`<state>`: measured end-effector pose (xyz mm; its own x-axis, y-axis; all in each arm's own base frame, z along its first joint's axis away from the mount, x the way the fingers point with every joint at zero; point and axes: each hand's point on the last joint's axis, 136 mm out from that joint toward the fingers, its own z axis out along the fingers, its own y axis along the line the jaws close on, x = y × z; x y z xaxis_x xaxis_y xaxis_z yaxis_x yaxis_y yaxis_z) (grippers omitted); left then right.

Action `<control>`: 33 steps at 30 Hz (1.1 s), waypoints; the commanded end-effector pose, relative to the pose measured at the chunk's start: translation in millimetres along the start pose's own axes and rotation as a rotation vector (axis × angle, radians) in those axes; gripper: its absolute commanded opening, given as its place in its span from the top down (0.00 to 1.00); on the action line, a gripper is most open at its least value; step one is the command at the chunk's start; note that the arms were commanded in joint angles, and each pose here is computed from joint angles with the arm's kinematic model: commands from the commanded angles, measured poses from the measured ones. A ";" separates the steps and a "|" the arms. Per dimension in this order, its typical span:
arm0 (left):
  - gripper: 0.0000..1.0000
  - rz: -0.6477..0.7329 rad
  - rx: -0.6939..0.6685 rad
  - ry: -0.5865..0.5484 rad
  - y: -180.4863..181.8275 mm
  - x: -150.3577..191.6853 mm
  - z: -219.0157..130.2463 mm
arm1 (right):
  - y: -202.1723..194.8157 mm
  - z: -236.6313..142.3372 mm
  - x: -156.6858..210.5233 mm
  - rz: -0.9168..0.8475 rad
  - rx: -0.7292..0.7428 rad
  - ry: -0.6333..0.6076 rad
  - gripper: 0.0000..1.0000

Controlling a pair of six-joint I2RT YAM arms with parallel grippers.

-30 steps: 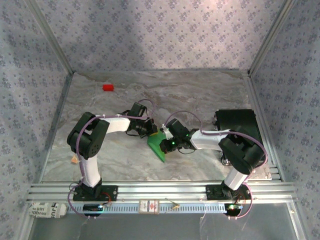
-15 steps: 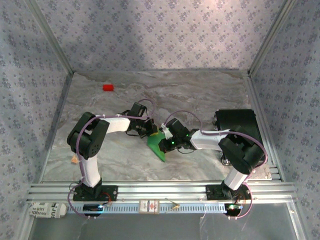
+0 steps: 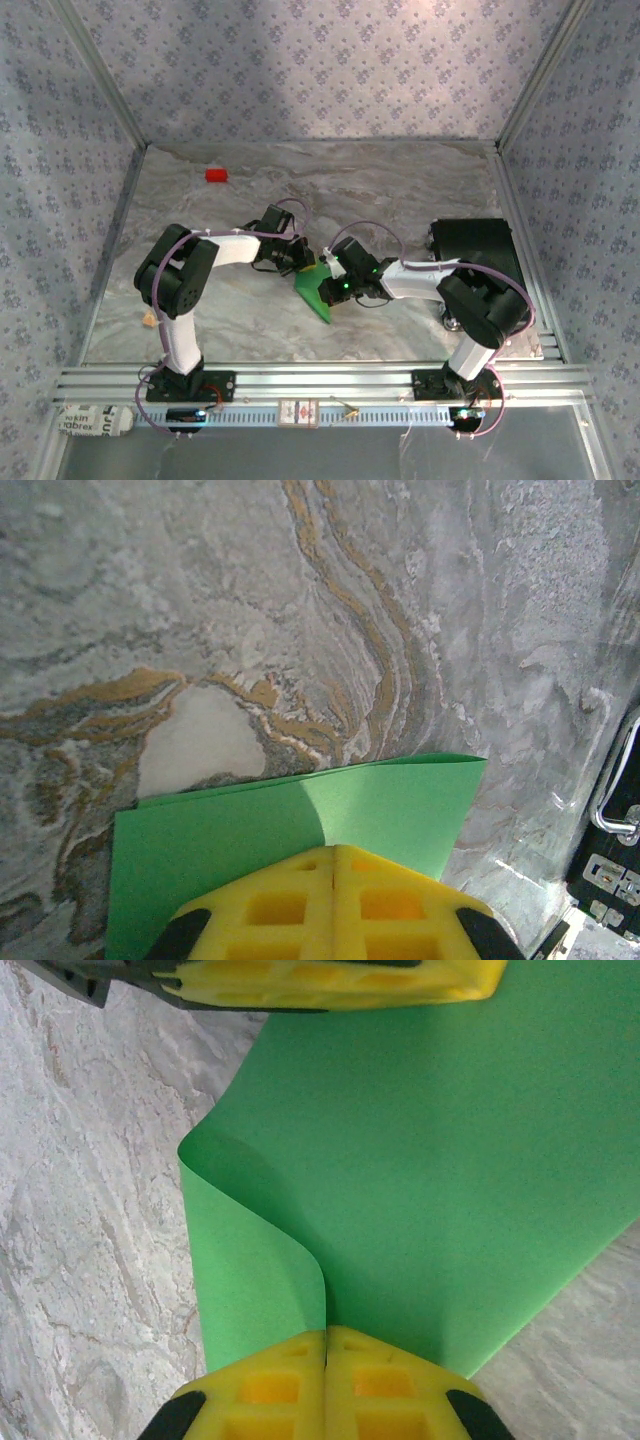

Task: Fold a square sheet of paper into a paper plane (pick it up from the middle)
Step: Third fold the triangle at the center of the table.

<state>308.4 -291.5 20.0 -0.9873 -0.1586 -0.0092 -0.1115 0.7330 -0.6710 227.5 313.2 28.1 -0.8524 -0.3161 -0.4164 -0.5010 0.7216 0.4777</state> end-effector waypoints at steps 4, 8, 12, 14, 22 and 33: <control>0.97 -0.035 -0.065 0.048 20.5 17.4 6.3 | -1.9 -2.4 6.3 -0.008 0.020 0.019 0.96; 0.97 -0.034 -0.066 0.049 20.5 17.7 5.9 | 1.7 -3.2 6.4 -0.011 0.008 0.025 0.96; 0.97 -0.034 -0.067 0.048 20.8 18.0 5.7 | 5.6 -5.8 6.1 -0.014 -0.002 0.023 0.96; 0.97 -0.035 -0.067 0.046 21.4 17.9 5.5 | 5.5 -7.5 7.0 -0.017 0.004 0.027 0.96; 0.97 -0.035 -0.066 0.048 21.7 18.8 5.8 | 3.4 -7.5 6.3 -0.019 0.016 0.021 0.96; 0.97 -0.037 -0.068 0.047 22.7 18.3 6.4 | -0.3 -0.9 3.7 -0.017 0.030 0.026 0.96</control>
<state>308.2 -291.5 19.8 -0.9873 -0.1585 -0.0096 -0.1110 0.7326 -0.6716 221.6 310.0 29.9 -0.8555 -0.3272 -0.4013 -0.4993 0.7268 0.4717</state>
